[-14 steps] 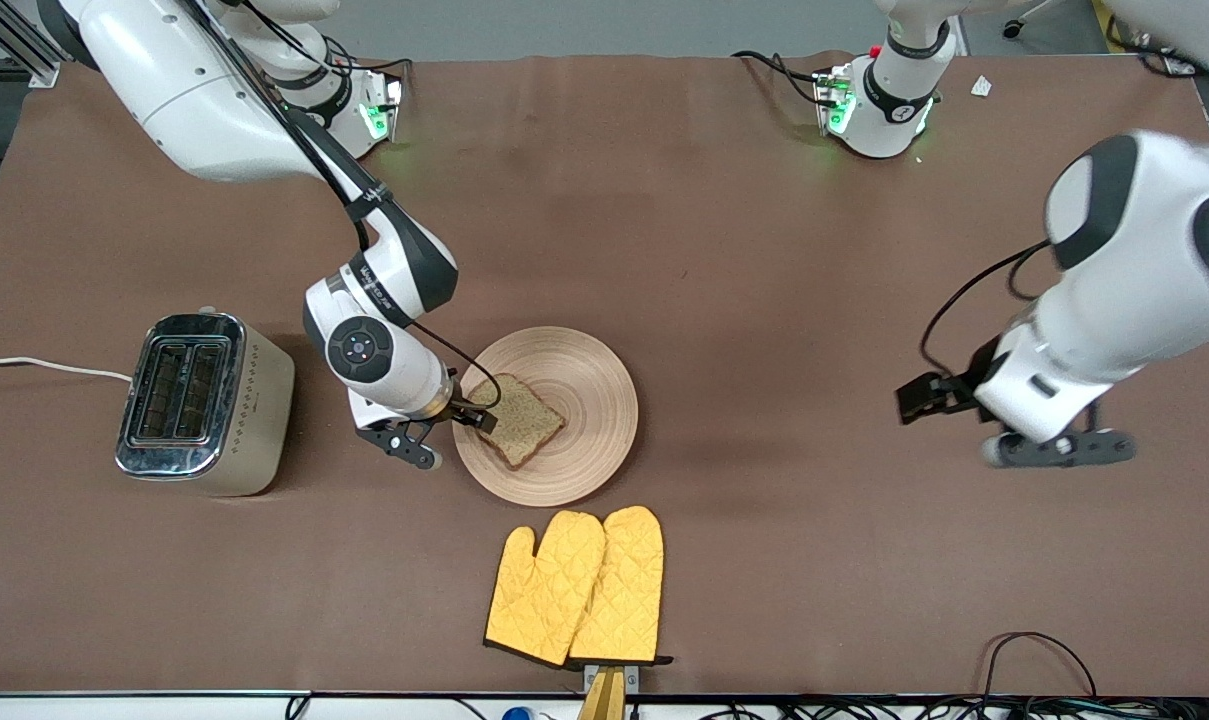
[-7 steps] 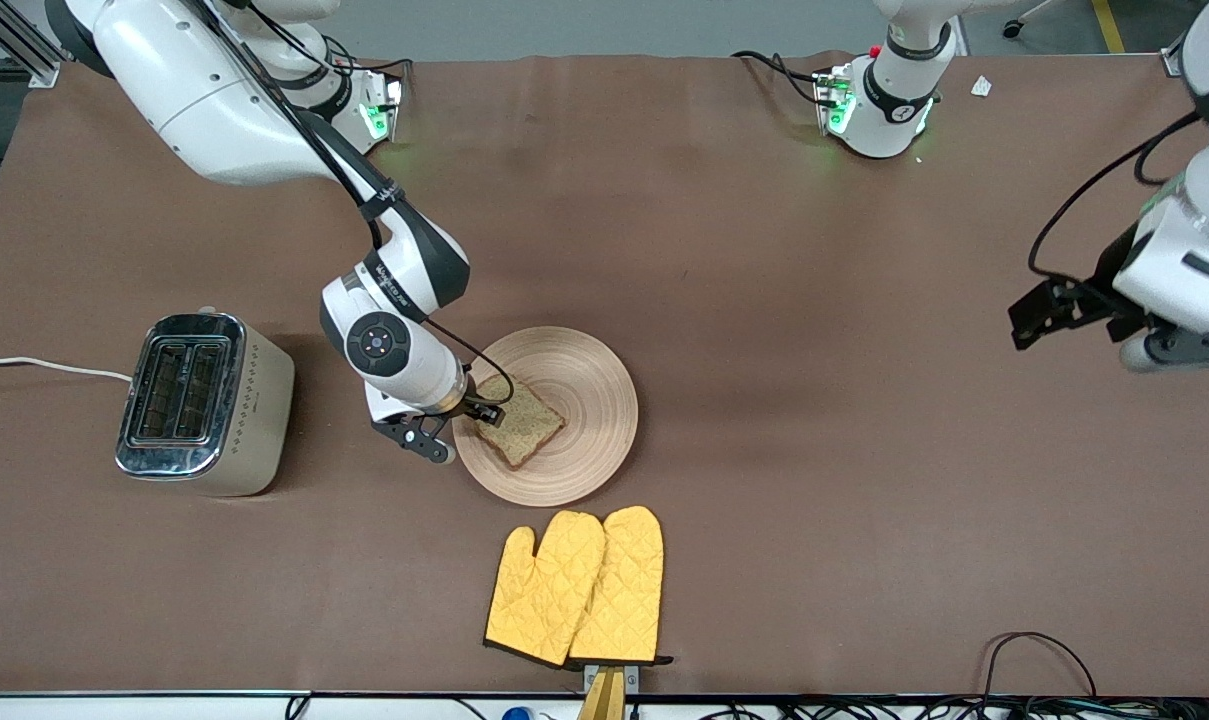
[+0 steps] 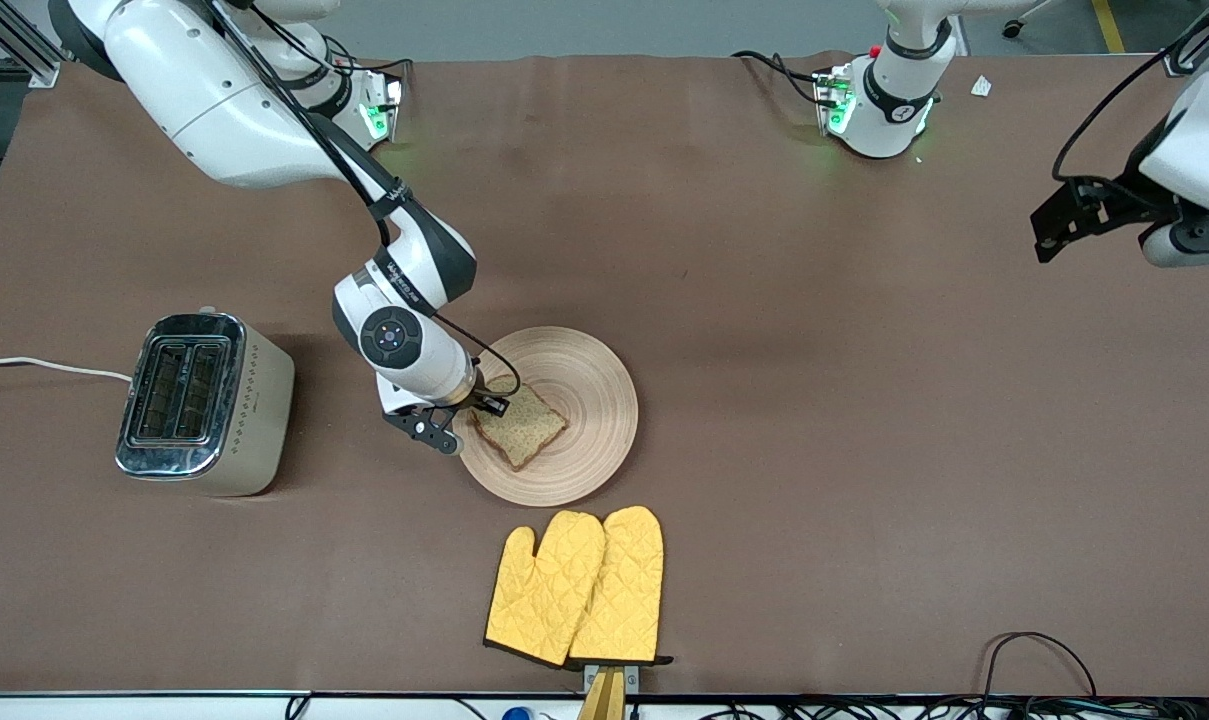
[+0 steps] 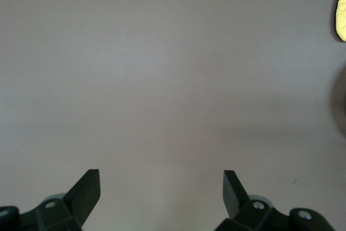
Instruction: Move plate and put bread in toaster
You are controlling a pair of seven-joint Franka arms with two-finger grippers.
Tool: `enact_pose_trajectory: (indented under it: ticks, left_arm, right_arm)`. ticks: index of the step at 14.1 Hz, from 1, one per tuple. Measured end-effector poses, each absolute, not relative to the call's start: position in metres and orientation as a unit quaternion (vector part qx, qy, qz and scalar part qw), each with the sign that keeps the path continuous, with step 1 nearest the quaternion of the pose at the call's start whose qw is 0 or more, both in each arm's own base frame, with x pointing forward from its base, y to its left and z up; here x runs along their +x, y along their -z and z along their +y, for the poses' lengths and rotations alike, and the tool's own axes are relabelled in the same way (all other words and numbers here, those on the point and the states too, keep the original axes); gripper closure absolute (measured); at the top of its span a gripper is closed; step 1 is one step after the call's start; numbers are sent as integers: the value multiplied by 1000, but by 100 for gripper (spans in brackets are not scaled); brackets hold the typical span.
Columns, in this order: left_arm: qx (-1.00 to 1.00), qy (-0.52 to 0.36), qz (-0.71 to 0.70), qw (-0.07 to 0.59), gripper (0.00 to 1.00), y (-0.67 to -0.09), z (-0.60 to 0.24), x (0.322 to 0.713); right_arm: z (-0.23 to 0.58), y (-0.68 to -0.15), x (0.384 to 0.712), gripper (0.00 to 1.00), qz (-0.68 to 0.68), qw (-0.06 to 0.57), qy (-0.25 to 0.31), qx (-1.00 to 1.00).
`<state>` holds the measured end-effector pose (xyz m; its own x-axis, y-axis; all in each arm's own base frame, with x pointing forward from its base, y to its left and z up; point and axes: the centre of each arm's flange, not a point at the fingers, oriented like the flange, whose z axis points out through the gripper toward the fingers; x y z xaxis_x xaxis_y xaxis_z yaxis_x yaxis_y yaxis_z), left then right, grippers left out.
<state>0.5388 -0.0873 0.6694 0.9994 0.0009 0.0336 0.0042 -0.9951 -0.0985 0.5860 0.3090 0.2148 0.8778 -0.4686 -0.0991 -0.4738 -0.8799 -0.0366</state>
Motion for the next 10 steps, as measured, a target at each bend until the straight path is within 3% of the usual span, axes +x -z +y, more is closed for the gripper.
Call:
enact_pose_trajectory:
  ticks: [3, 7, 10]
  left_arm:
    - [-999, 9, -3, 47, 0, -675, -85, 525]
    - [-999, -5, -5, 35, 0, -666, -84, 526]
    - [-999, -10, -4, 35, 0, -661, -84, 529]
  right_arm:
    - [309, -216, 586, 93, 244, 27, -45, -968]
    - [306, -227, 592, 94, 244, 4, -60, -968]
    - [308, -271, 608, 94, 239, -18, -71, -968]
